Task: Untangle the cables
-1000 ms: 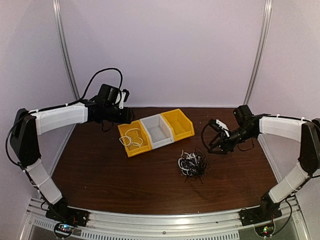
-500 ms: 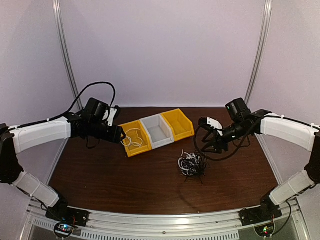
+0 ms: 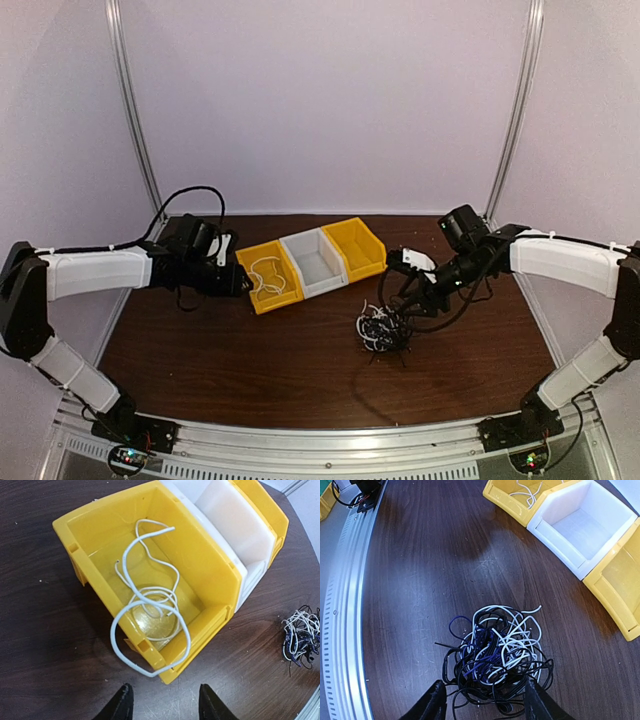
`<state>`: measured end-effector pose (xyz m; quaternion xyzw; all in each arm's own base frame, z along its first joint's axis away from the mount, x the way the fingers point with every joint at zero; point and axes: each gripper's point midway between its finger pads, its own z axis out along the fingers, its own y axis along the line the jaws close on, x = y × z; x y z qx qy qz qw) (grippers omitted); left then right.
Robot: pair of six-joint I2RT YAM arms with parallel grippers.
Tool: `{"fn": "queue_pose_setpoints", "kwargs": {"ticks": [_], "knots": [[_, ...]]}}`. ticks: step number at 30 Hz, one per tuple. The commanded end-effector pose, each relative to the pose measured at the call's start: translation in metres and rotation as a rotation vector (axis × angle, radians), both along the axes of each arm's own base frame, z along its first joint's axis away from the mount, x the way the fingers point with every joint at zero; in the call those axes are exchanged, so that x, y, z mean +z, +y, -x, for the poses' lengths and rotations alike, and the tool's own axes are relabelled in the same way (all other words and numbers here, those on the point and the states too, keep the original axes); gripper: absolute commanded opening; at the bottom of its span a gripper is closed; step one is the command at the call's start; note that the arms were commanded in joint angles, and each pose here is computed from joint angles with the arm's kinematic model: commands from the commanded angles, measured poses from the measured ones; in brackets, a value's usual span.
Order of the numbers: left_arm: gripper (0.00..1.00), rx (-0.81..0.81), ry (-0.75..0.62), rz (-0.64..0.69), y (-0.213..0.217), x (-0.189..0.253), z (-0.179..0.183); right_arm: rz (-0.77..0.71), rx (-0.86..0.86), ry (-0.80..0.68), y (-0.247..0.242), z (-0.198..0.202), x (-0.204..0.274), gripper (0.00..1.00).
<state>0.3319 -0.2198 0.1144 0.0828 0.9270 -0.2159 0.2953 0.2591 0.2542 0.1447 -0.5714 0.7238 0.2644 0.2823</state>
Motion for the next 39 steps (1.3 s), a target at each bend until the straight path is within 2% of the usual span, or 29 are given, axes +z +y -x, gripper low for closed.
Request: {"fn": "queue_pose_setpoints", "kwargs": {"ticks": [1,7,16,17,24,28,31,39], "knots": [[0.45,0.042,-0.046,0.056,-0.006,0.012,-0.022,0.010,-0.006,-0.026,-0.004,0.003,-0.001,0.54],[0.37,0.071,-0.043,0.041,-0.002,0.005,-0.034,0.011,-0.005,-0.027,-0.004,0.005,-0.004,0.54],[0.01,0.056,-0.094,0.061,-0.010,0.018,-0.049,0.021,-0.006,-0.017,-0.005,0.004,-0.010,0.53],[0.00,0.055,-0.104,0.063,-0.011,0.022,-0.050,0.021,-0.006,-0.019,-0.005,0.004,-0.010,0.53],[0.00,0.003,-0.178,0.063,-0.029,0.048,-0.078,0.028,-0.012,-0.021,-0.006,0.002,-0.013,0.53],[0.00,-0.033,-0.139,0.009,-0.042,0.027,-0.101,0.029,-0.011,-0.025,-0.005,0.001,-0.011,0.53],[0.00,-0.009,-0.077,-0.085,-0.038,0.002,-0.113,0.028,-0.015,-0.031,-0.006,0.002,-0.008,0.53],[0.00,-0.022,-0.035,-0.171,-0.036,-0.005,-0.095,0.055,-0.025,-0.060,-0.009,-0.004,-0.006,0.53]]}}
